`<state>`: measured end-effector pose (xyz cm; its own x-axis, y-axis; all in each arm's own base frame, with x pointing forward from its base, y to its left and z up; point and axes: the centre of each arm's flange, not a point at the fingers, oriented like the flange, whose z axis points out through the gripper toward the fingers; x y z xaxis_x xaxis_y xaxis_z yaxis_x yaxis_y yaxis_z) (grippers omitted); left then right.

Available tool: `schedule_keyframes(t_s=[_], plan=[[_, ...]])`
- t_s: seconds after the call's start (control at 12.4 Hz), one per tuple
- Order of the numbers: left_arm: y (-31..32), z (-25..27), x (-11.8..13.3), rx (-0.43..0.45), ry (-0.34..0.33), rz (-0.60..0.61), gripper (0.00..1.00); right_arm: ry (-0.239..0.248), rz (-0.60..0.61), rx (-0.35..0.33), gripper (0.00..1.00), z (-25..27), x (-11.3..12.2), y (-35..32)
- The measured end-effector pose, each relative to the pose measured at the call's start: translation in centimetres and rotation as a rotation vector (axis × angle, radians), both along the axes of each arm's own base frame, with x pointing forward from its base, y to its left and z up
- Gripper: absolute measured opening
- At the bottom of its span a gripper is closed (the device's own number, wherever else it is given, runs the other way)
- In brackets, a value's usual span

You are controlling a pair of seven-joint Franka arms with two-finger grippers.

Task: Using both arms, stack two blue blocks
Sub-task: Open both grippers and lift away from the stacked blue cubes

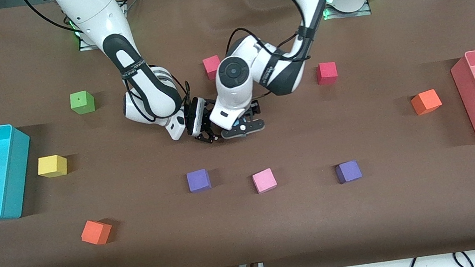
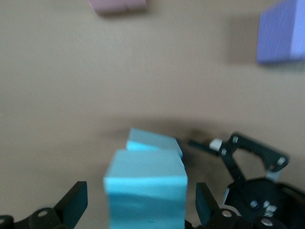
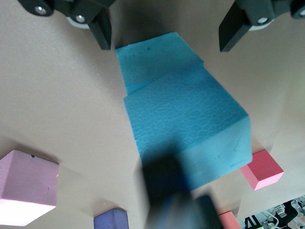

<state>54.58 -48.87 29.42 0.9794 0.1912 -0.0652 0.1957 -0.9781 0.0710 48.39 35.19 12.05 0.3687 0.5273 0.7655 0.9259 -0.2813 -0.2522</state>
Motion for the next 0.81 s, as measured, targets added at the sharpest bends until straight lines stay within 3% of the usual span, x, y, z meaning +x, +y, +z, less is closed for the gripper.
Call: schedule_keyframes(t_s=[0.24, 0.4, 0.56, 0.81], plan=[[9.7, 8.8, 4.3, -0.070, -0.037, 0.066, 1.00, 0.016, -0.014, -0.004, 1.00, 0.3, -0.5, -0.7], [17.9, 14.5, 5.2, -0.087, -0.065, 0.051, 1.00, 0.066, -0.054, -0.009, 1.00, 1.0, -1.5, -2.5], [25.8, 19.1, 4.6, -0.075, -0.042, 0.021, 1.00, 0.136, -0.109, 0.000, 1.00, 2.0, -2.7, -5.1], [31.9, 24.1, 2.1, -0.051, 0.002, -0.023, 1.00, 0.276, -0.203, 0.025, 1.00, 3.7, -4.4, -8.2]])
